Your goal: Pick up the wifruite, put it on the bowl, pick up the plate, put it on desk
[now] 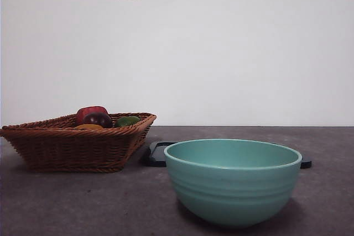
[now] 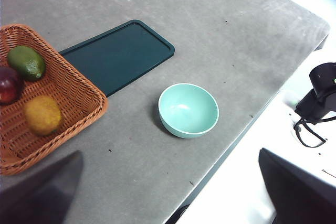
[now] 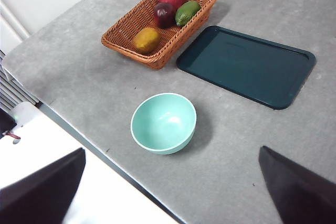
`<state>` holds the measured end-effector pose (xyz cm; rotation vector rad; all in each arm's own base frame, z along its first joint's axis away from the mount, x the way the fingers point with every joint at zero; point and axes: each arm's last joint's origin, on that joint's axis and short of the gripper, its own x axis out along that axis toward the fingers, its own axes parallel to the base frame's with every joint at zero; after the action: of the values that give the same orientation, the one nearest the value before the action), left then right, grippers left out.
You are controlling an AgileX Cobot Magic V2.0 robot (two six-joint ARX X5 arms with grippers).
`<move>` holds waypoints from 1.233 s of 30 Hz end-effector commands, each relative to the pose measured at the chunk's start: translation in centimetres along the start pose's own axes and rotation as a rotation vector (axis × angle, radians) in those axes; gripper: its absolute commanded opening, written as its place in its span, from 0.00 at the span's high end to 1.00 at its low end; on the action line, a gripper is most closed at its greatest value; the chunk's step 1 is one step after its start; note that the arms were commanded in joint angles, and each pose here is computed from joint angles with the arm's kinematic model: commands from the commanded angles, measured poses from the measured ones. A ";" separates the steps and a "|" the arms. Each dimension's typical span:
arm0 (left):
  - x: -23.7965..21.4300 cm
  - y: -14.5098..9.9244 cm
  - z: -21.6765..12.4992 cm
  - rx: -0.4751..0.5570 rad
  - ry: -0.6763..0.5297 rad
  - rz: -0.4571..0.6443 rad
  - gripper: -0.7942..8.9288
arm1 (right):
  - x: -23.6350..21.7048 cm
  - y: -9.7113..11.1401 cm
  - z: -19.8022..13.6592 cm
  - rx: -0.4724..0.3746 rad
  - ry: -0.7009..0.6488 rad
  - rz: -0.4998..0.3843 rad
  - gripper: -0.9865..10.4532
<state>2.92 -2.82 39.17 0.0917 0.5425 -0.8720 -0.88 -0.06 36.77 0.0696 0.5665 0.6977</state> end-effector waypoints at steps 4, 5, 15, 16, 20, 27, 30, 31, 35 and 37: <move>-0.3 -0.1 0.4 0.015 -0.026 -0.010 0.90 | -0.4 0.1 0.2 -0.005 -0.018 0.010 0.90; -0.3 -0.1 0.4 0.016 -0.026 -0.010 0.90 | -0.4 0.1 0.2 -0.006 -0.018 0.010 0.90; -0.3 -0.1 0.4 0.016 -0.026 -0.009 0.90 | -0.4 0.1 0.2 -0.006 -0.018 0.010 0.90; -0.3 -0.1 0.4 0.016 -0.026 -0.010 0.90 | -0.4 0.1 0.2 -0.006 -0.018 0.010 0.90; -0.3 -0.1 0.3 0.011 -0.028 0.000 0.90 | -0.4 0.1 0.2 -0.006 -0.018 0.010 0.90; 1.0 1.7 -0.6 -0.003 -0.130 0.234 0.90 | -0.4 0.1 0.2 -0.006 -0.018 0.010 0.90; 3.0 3.7 -2.5 -0.039 -0.263 0.416 0.90 | -0.4 0.1 0.2 -0.006 -0.018 0.010 0.90; 3.6 4.4 -3.4 -0.050 -0.305 0.466 0.90 | -0.4 0.1 0.2 -0.006 -0.018 0.010 0.90; 6.8 7.0 -7.9 -0.106 -0.458 0.628 0.90 | -0.4 0.1 0.2 -0.006 -0.018 0.010 0.90; 8.1 7.8 -10.1 -0.143 -0.501 0.701 0.90 | -0.4 0.1 0.2 -0.006 -0.018 0.010 0.90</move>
<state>8.39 -0.59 26.57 -0.0160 0.0924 -0.1803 -0.89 -0.07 36.74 0.0695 0.5698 0.6973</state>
